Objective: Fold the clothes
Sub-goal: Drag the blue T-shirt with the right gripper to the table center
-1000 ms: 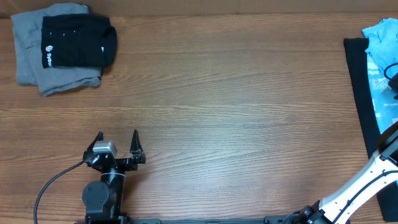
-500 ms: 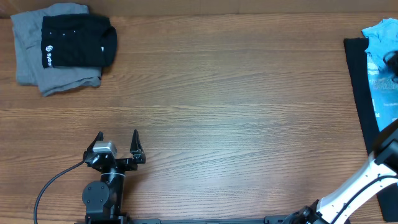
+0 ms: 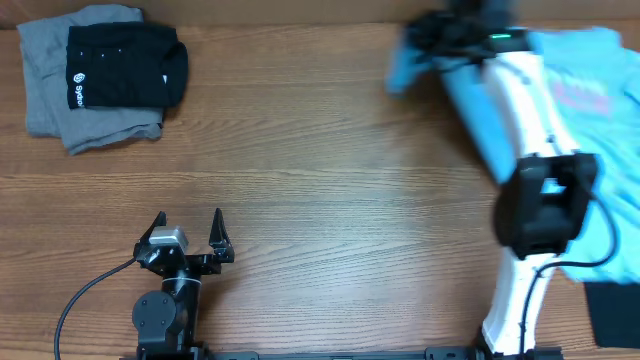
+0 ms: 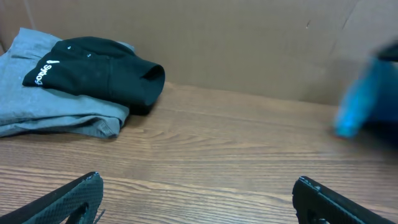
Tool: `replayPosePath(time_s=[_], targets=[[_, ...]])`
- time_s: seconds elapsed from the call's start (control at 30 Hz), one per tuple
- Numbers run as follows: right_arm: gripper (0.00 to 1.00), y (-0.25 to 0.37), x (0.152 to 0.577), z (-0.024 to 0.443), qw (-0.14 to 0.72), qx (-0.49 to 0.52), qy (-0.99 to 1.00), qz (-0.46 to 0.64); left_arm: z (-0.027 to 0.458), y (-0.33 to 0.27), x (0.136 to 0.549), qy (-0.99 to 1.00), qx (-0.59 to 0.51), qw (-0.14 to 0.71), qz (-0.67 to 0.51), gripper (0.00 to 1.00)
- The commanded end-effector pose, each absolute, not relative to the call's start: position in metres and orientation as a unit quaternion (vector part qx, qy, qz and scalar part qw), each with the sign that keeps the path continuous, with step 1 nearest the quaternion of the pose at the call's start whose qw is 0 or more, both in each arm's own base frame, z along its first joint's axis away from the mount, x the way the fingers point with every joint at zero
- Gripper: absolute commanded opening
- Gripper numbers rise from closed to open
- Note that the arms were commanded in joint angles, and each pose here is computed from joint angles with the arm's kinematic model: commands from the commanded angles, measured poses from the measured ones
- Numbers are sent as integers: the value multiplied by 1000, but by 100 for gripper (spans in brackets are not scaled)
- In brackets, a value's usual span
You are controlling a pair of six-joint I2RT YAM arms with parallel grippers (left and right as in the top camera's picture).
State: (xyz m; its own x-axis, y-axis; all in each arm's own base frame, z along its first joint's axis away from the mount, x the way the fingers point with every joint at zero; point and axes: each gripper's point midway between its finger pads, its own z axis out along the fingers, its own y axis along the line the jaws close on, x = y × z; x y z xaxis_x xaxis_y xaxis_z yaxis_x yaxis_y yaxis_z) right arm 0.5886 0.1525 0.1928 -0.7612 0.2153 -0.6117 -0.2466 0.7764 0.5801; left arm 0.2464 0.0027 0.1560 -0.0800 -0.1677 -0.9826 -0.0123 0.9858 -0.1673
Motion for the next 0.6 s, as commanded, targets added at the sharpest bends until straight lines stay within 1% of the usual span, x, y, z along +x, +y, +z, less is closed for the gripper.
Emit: replayPosePath(time_s=[0.0,0.07,0.1,0.17,0.23,0.3,0.43,0.47,0.5,0.53,0.57], targets=[[4,300,540,212,313,-100,850,412,156,2,246,731,-57,678,-55,100],[4,360,510,213,300,-137,839,433,156,2,246,731,-57,678,-55,100],[4,405,480,209,290,-166,836,435,156,2,246,731,-58,678,-55,100],[4,439,454,204,287,-184,840,422,156,2,246,731,-58,678,-55,100],[4,461,434,198,291,-194,846,401,156,2,246,731,-58,678,-55,100],[15,473,421,195,294,-204,848,391,156,2,246,731,-58,678,-55,100],[12,472,414,200,288,-208,850,389,156,2,246,731,-57,678,-55,100],[15,466,416,203,288,-204,852,387,156,2,246,731,-57,678,-55,100],[25,458,419,208,289,-198,854,384,156,2,246,731,-57,678,-55,100],[39,449,423,214,290,-191,857,380,156,2,246,731,-57,678,-55,100],[48,440,426,220,291,-185,859,378,156,2,246,731,-57,678,-55,100]])
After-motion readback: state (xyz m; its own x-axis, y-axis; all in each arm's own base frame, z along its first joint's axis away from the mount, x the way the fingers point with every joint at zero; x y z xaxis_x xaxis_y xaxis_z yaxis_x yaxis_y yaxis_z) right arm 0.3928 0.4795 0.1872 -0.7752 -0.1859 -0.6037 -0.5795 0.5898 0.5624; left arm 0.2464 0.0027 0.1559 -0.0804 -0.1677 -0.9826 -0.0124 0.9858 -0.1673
